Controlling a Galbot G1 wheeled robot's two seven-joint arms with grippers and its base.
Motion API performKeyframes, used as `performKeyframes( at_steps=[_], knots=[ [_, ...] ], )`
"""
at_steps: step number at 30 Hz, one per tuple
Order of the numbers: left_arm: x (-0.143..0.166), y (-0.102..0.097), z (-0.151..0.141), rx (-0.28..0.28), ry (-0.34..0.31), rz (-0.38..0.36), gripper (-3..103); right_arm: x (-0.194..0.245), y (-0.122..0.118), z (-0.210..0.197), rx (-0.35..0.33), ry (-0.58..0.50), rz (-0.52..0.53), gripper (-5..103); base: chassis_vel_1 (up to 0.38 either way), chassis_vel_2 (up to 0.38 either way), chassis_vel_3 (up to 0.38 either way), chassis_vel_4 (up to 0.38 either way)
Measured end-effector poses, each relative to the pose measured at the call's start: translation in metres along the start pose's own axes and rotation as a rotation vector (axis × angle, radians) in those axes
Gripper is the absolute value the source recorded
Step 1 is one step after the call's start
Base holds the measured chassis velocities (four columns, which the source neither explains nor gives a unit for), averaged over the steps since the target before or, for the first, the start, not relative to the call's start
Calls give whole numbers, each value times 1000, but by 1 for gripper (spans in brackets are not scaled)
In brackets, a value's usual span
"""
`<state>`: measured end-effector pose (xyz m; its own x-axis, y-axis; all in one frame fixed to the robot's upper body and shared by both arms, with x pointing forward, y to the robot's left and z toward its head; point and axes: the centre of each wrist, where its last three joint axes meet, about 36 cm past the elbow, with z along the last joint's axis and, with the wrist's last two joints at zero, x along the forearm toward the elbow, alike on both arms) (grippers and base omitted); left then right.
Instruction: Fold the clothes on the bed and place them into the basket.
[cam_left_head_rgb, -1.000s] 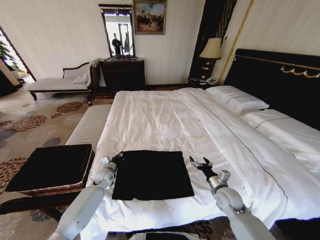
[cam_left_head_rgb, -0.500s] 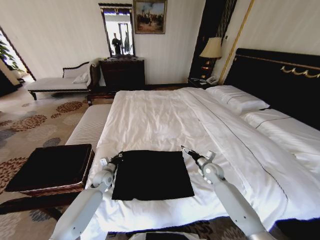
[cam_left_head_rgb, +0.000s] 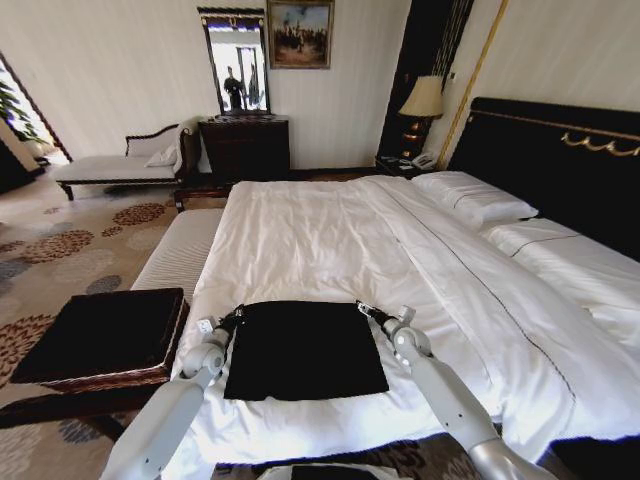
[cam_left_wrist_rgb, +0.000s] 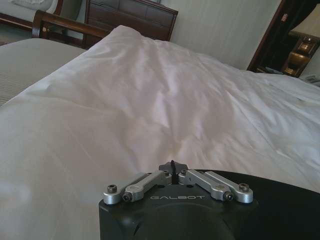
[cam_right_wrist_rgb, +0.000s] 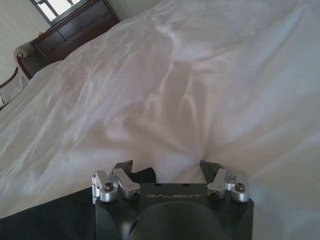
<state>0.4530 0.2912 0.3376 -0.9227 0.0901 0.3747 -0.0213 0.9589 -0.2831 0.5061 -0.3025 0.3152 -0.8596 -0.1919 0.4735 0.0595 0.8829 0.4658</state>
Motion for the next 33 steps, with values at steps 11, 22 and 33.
performKeyframes(
  at_steps=[11,22,33],
  knots=[
    [-2,1,3,4,6,-4,0,8,4,-1,18,22,-26,37,0,0,0,0],
    [-1,1,0,1,2,-1,0,12,10,-1,28,19,-44,2,0,0,0,0],
    [7,-4,-5,3,-16,5,0,21,13,-4,105,-36,-59,0,0,0,0,0]
  ],
)
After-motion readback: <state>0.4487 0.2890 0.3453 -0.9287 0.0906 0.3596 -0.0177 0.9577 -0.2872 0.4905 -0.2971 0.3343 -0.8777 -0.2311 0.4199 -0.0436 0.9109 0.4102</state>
